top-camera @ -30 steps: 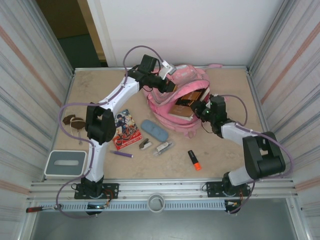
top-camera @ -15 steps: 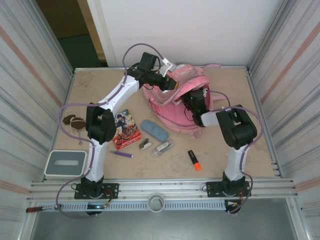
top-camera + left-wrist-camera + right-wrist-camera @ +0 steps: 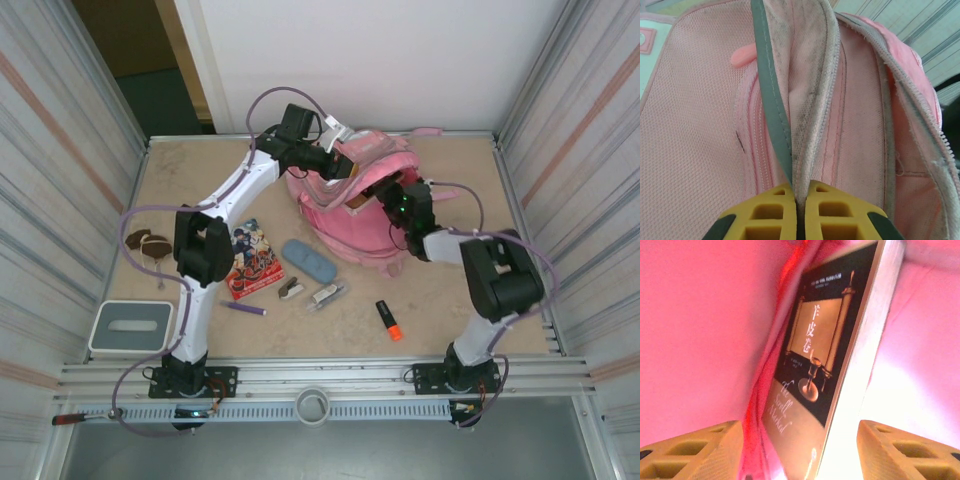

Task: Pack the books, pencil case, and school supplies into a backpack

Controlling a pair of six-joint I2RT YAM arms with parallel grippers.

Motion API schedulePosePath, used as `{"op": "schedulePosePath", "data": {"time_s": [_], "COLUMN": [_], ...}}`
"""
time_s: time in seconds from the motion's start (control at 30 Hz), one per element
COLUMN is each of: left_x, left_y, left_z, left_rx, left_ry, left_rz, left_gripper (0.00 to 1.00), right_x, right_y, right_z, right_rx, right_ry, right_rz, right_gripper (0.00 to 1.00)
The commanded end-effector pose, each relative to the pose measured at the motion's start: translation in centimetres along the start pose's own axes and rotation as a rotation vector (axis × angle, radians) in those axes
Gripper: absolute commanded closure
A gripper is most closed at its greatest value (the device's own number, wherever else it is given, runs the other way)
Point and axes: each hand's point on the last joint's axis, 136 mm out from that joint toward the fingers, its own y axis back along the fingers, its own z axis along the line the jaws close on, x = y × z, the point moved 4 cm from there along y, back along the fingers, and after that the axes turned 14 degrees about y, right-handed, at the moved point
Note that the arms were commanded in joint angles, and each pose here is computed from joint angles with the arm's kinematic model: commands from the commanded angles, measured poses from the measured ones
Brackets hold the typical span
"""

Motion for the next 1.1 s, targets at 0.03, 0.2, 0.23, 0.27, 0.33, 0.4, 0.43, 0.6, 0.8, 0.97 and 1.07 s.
{"op": "schedulePosePath", "data": {"time_s": [0.03,0.2,0.23,0.27,0.33,0.4,0.43,0.6,0.8,0.97,1.07], "left_x": [-2.3,-0.8,-0.5,-0.2,0.3,1.0,1.0,5.0,14.3,21.5,24.2], "left_y": [0.1,-1.5,-1.4,-1.2,-0.1,1.5,2.9,9.7,18.7,23.0,23.9], "left_z": [0.2,1.7,1.7,1.7,1.5,1.4,0.9,3.1,8.6,11.5,12.2], "left_rx": [0.016,-0.04,-0.054,-0.068,-0.121,-0.183,-0.218,-0.394,-0.601,-0.784,-0.874], "left_ry": [-0.045,-0.016,-0.015,-0.012,-0.012,-0.016,-0.016,0.181,0.562,0.75,0.776], "left_rz": [-0.082,-0.034,-0.025,-0.019,-0.024,-0.051,-0.086,-0.258,-0.476,-0.555,-0.56], "left_gripper": [0.99,0.78,0.72,0.67,0.54,0.44,0.39,0.33,0.31,0.26,0.15], "right_x": [-0.7,-1.9,-2.1,-2.3,-2.1,-1.9,-1.5,2.3,9.9,16.9,20.9], "right_y": [4.9,10.6,11.7,12.6,14.0,15.2,15.4,14.1,9.9,4.7,1.9], "right_z": [0.7,0.8,1.0,1.3,2.0,3.1,3.7,6.9,13.3,16.5,17.5], "right_rx": [0.003,0.088,0.098,0.103,0.101,0.076,0.06,-0.029,-0.2,-0.273,-0.295], "right_ry": [0.17,0.346,0.385,0.424,0.513,0.588,0.626,0.773,0.957,0.979,0.969], "right_rz": [0.014,-0.053,-0.069,-0.078,-0.071,-0.06,-0.04,0.13,0.347,0.579,0.704], "right_gripper": [0.38,0.36,0.36,0.36,0.35,0.34,0.34,0.25,0.2,0.18,0.19]}}
